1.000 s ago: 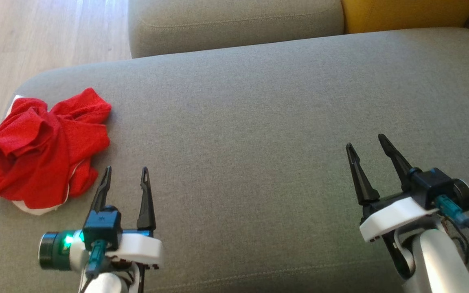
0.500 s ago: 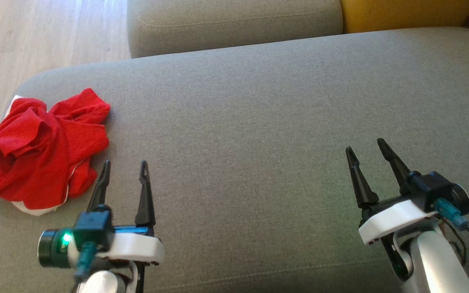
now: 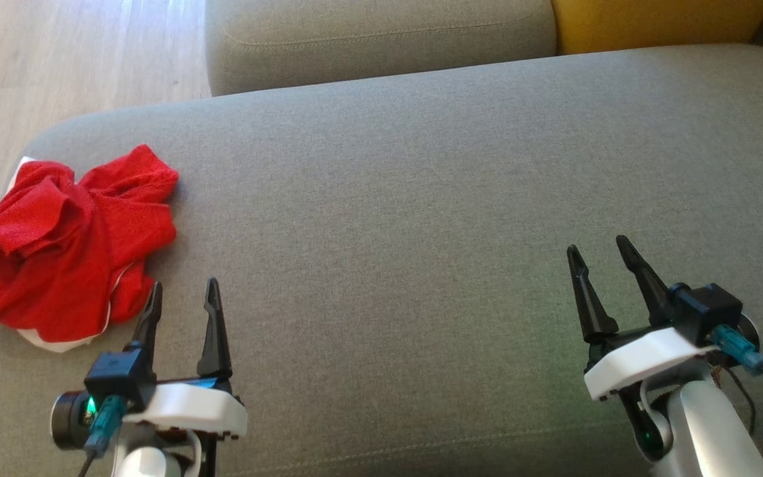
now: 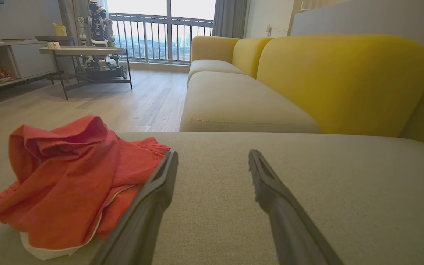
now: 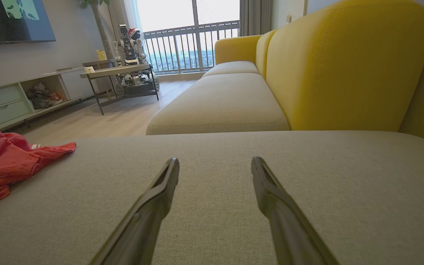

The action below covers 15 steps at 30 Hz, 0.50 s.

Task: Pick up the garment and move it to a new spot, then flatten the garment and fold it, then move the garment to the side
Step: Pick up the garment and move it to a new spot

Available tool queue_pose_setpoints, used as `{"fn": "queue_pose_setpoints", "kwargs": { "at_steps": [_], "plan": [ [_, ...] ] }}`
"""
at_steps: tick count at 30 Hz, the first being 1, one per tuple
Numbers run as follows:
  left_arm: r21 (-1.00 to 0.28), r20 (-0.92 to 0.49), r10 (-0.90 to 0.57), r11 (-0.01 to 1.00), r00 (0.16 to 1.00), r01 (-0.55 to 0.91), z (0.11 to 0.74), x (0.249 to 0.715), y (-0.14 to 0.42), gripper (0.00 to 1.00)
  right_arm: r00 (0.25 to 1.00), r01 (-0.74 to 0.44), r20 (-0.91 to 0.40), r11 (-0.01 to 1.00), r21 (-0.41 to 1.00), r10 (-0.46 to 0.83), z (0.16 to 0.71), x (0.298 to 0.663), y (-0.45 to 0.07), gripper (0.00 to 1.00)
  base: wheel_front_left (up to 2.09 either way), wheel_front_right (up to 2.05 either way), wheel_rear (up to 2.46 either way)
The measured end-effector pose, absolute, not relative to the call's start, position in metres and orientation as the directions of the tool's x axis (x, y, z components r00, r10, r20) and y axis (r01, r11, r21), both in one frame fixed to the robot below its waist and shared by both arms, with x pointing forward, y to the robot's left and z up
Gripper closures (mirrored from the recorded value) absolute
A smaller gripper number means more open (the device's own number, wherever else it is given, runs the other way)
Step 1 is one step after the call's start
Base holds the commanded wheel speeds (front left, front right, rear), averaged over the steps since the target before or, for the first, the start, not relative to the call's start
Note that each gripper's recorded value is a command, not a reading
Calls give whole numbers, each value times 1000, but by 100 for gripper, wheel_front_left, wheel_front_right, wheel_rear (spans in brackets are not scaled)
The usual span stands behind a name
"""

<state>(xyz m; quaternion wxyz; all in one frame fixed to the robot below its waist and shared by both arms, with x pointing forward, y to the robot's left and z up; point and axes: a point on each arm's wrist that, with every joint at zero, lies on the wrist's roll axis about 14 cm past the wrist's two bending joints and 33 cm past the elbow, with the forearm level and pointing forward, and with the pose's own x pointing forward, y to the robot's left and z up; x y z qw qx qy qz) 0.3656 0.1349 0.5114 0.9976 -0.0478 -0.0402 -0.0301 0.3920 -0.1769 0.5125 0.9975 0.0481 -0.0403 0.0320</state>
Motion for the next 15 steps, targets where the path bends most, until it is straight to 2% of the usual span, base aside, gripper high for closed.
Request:
{"fn": "queue_pose_setpoints", "kwargs": {
  "at_steps": [15],
  "plan": [
    [-84, 66, -47, 995, 997, 53, 505, 363, 144, 0, 994, -78, 88, 993, 94, 69, 514, 398, -173, 0, 0, 0, 0]
  ]
}}
